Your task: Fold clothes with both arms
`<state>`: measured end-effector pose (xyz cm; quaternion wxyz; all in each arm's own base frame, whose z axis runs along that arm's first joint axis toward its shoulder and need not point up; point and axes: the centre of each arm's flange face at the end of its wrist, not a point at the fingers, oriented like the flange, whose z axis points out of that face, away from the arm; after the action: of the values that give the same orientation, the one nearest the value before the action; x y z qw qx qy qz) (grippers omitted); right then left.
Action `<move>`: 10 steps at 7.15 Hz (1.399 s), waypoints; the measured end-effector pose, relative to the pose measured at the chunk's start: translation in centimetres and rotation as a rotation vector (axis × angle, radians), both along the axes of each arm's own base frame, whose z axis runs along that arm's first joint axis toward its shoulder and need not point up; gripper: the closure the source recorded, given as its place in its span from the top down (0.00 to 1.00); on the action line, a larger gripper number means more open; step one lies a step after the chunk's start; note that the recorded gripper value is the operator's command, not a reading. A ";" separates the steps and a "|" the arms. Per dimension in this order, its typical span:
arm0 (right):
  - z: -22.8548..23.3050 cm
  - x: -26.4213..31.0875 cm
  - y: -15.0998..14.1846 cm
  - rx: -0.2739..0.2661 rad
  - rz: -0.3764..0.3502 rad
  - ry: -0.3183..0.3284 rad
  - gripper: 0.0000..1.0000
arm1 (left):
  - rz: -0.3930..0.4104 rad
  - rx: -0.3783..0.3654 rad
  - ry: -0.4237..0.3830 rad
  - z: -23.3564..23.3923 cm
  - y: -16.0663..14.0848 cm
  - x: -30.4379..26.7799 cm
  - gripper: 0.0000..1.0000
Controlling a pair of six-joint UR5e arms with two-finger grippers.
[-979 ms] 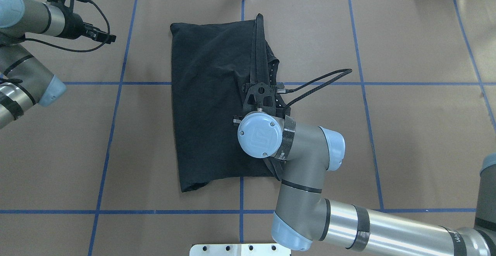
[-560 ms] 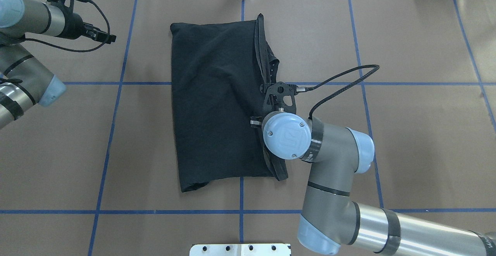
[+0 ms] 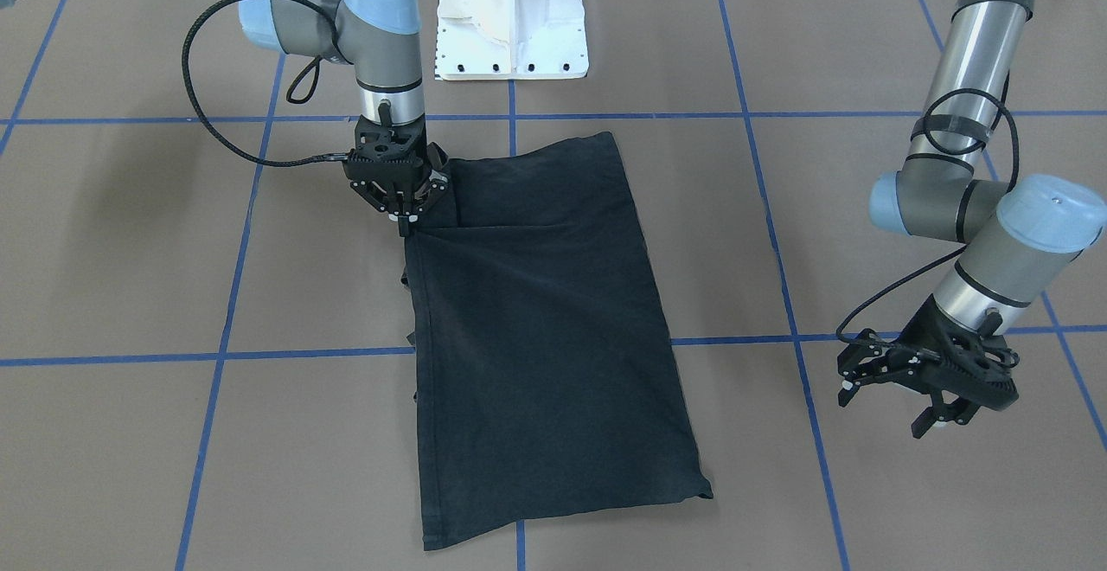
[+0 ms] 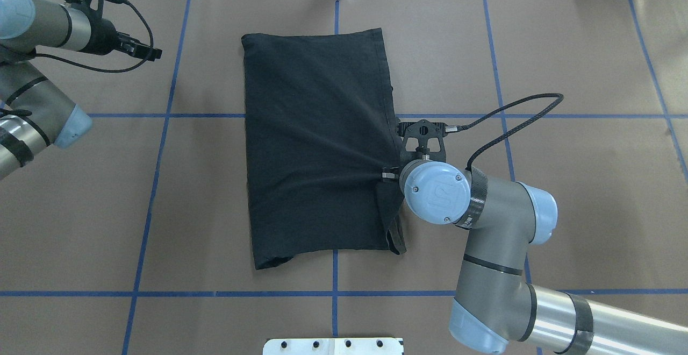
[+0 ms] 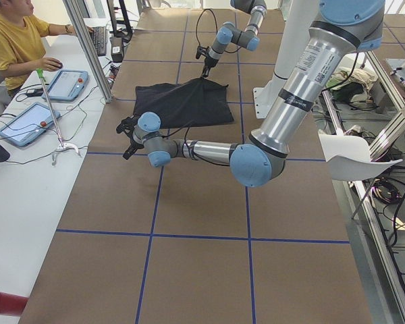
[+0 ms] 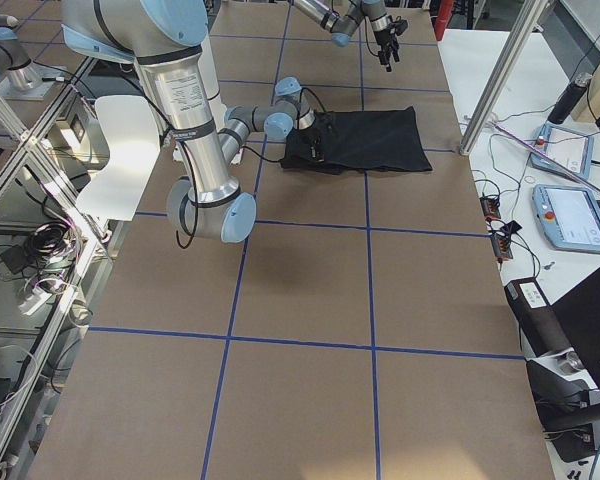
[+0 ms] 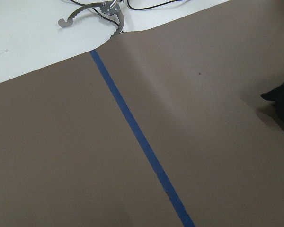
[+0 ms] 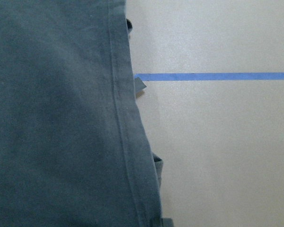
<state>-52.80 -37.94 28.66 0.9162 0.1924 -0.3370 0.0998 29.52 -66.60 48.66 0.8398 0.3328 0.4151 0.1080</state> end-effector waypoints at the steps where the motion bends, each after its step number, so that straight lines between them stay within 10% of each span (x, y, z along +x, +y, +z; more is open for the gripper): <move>1: -0.5 0.3 -0.4 0.003 0.008 -0.010 1.00 | 0.001 0.002 0.002 0.0 0.1 0.1 1.00; 7: -5.1 -0.9 4.6 -0.102 0.017 -0.089 0.90 | 0.006 0.002 0.002 0.1 0.2 0.5 1.00; 10: -4.4 -3.4 9.3 -0.104 0.045 -0.082 0.33 | 0.007 0.003 0.001 0.7 0.6 0.3 1.00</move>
<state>-56.16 -28.66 24.30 0.9079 0.1477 -0.3644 0.1454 29.78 -65.99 49.39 0.8386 0.3327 0.4167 0.1113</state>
